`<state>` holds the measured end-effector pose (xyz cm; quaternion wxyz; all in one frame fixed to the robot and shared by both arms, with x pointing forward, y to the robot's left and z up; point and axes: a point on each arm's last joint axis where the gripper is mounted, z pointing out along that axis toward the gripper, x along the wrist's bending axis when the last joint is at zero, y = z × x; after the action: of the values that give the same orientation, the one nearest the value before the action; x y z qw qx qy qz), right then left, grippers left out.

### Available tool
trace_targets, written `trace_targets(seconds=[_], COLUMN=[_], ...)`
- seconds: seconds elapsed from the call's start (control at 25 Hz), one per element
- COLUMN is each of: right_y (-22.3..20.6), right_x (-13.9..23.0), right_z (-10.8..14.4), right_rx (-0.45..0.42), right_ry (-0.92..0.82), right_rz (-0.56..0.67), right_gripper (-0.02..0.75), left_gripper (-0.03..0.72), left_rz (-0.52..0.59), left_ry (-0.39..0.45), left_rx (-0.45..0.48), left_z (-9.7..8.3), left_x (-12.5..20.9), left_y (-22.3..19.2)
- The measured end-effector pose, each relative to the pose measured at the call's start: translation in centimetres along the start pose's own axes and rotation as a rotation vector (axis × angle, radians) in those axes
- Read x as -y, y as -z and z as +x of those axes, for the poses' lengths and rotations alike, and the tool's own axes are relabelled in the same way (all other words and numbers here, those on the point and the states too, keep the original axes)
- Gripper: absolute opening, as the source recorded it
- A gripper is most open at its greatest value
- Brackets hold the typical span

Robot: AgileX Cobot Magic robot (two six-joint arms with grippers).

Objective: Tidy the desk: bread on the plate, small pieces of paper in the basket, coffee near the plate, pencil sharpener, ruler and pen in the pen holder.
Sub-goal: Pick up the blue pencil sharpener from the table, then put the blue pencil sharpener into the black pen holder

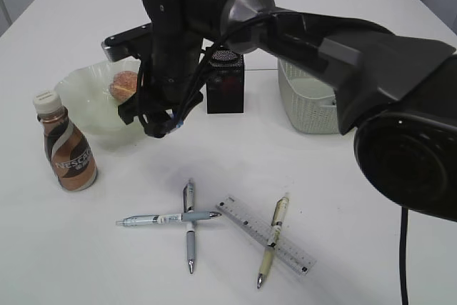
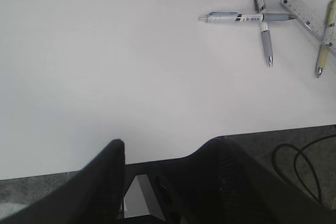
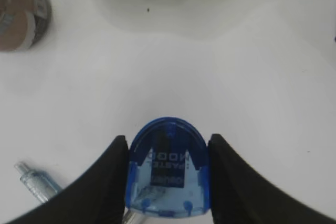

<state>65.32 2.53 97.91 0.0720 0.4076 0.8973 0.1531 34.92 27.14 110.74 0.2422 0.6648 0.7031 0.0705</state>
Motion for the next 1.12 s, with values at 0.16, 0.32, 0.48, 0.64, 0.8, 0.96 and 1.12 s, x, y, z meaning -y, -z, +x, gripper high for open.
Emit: trace_targets(seconds=[0.16,0.32,0.48,0.64,0.8,0.96,1.12], right_y=[1.4,2.1,4.2,7.0,8.0,8.2,8.5], right_x=[-0.7,-0.9,-0.9,-0.7,-0.5,-1.1,-1.7], right_z=[-0.6,-1.6,-4.1,-7.3,-9.4,-9.8,-10.3], right_rx=[0.065,0.100,0.111,0.077,0.098,0.124,0.178], right_ry=[-0.019,-0.031,-0.084,-0.172,-0.209,-0.202,-0.182], right_rz=[-0.049,-0.065,-0.103,-0.157,-0.191,-0.264,-0.344], right_gripper=[0.314,0.314,0.314,0.314,0.314,0.314,0.314], left_gripper=[0.424,0.424,0.424,0.424,0.424,0.424,0.424], left_rz=[0.000,0.000,0.000,0.000,0.001,0.002,0.005], left_ry=[0.000,0.000,0.001,0.001,0.001,0.004,0.008], left_rx=[0.000,0.000,0.002,0.002,0.004,0.012,0.025], left_z=[0.0,0.0,0.0,0.0,0.0,-0.1,-0.2], left_x=[0.0,0.0,0.0,0.0,0.0,0.0,0.0], left_y=[0.0,0.0,0.0,0.0,0.0,0.0,0.0])
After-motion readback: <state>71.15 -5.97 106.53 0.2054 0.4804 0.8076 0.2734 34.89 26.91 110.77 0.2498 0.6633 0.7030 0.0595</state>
